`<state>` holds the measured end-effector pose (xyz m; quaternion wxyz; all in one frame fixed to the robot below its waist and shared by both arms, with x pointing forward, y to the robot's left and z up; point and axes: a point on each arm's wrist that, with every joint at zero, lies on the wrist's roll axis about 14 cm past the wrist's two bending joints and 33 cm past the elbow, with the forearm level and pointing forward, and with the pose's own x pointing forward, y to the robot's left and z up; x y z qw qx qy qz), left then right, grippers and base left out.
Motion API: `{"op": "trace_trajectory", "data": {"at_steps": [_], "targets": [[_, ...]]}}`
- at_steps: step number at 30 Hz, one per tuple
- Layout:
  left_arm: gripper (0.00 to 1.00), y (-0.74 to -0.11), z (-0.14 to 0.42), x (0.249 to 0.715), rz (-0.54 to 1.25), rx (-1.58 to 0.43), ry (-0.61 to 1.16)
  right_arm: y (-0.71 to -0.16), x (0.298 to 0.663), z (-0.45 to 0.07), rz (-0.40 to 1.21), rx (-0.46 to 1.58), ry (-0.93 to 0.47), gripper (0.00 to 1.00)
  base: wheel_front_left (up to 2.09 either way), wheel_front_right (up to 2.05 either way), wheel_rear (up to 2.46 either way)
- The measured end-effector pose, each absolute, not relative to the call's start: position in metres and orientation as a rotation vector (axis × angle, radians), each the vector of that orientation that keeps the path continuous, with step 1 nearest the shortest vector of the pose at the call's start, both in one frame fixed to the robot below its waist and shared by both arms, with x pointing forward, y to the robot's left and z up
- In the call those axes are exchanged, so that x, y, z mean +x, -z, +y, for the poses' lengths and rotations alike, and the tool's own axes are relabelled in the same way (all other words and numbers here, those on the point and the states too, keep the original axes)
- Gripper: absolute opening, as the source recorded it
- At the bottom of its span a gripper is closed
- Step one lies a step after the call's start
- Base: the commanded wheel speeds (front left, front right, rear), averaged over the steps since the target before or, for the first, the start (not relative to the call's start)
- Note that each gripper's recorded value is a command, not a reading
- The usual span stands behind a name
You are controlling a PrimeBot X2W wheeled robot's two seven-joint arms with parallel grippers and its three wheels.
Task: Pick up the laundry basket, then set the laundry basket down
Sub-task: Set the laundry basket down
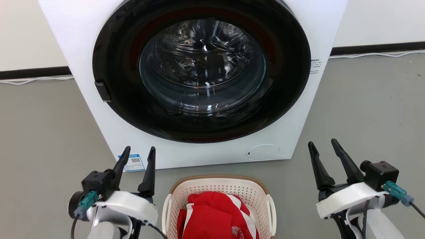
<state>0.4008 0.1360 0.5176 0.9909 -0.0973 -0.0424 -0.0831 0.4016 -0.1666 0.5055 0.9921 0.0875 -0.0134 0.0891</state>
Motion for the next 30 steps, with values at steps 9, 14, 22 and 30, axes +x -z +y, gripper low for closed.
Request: {"op": "trace_trajectory", "data": {"at_steps": [9, 14, 22, 30], "targets": [[1.0, -0.524, 0.146, 0.392, -0.118, -0.233, 0.121, -0.522, 0.396, -0.18, -0.095, 0.145, -0.132, 1.0, 0.0, 0.0, 0.0], [1.0, -0.521, 0.148, 0.388, -0.113, -0.234, 0.114, -0.52, 0.394, -0.183, -0.091, 0.139, -0.118, 1.0, 0.0, 0.0, 0.0], [1.0, -0.52, 0.148, 0.388, -0.108, -0.234, 0.111, -0.52, 0.396, -0.181, -0.094, 0.128, -0.118, 1.0, 0.0, 0.0, 0.0], [1.0, -0.517, 0.145, 0.388, -0.1, -0.233, 0.118, -0.517, 0.397, -0.181, -0.086, 0.118, -0.119, 1.0, 0.0, 0.0, 0.0]]}}
